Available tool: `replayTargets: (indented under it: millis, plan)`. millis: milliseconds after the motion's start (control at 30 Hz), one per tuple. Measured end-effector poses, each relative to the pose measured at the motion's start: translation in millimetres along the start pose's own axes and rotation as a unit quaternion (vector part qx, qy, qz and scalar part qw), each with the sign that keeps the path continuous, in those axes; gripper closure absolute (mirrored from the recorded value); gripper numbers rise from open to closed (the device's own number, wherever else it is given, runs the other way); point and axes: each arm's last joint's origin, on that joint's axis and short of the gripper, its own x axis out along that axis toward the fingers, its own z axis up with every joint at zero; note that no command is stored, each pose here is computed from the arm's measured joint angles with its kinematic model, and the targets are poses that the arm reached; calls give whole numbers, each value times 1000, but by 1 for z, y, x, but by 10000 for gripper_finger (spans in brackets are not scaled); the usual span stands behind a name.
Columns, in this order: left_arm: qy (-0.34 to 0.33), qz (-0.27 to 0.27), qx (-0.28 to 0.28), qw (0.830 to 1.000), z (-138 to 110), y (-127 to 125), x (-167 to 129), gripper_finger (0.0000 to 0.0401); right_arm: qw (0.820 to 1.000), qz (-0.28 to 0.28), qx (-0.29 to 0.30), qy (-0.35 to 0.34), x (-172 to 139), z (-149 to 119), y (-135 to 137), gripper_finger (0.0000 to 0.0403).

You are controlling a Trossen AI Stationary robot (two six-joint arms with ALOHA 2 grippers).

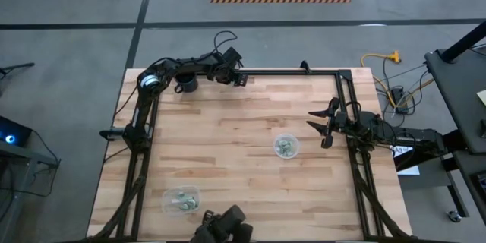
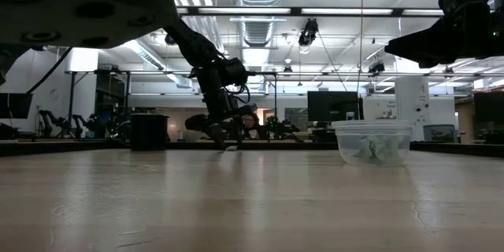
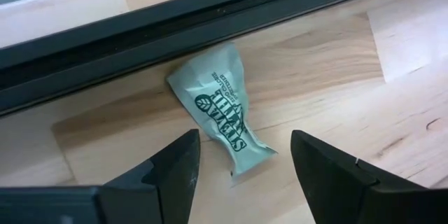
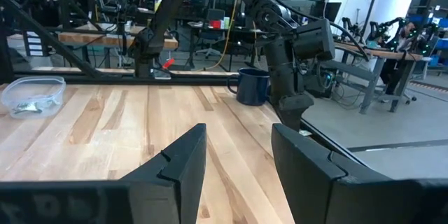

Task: Pick and place Stevia / Truvia into bins
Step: Put the white stevia packet into the left transparent container

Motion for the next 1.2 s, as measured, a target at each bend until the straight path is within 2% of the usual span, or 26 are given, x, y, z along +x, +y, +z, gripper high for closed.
replayTargets:
  millis: [167, 300, 400, 600, 633, 1200]
  plan:
    - [2, -4, -1, 1000, 0, 1, 0, 200, 1000, 0, 0, 0, 0, 0, 0, 250]
    - [1, -7, 0, 1000, 1, 0, 1, 230, 1000, 0, 0, 0, 0, 0, 0, 250]
    - [4, -4, 10, 1000, 0, 1, 1, 270, 1000, 0, 0, 0, 0, 0, 0, 250]
    - [12, 16, 16, 1000, -2, 13, 6, 382, 1000, 0, 0, 0, 0, 0, 0, 250]
    - [14, 16, 16, 1000, -2, 14, 6, 391, 1000, 0, 0, 0, 0, 0, 0, 250]
    - [16, 0, 49, 999, 3, 7, 0, 401, 1000, 0, 0, 0, 0, 0, 0, 250]
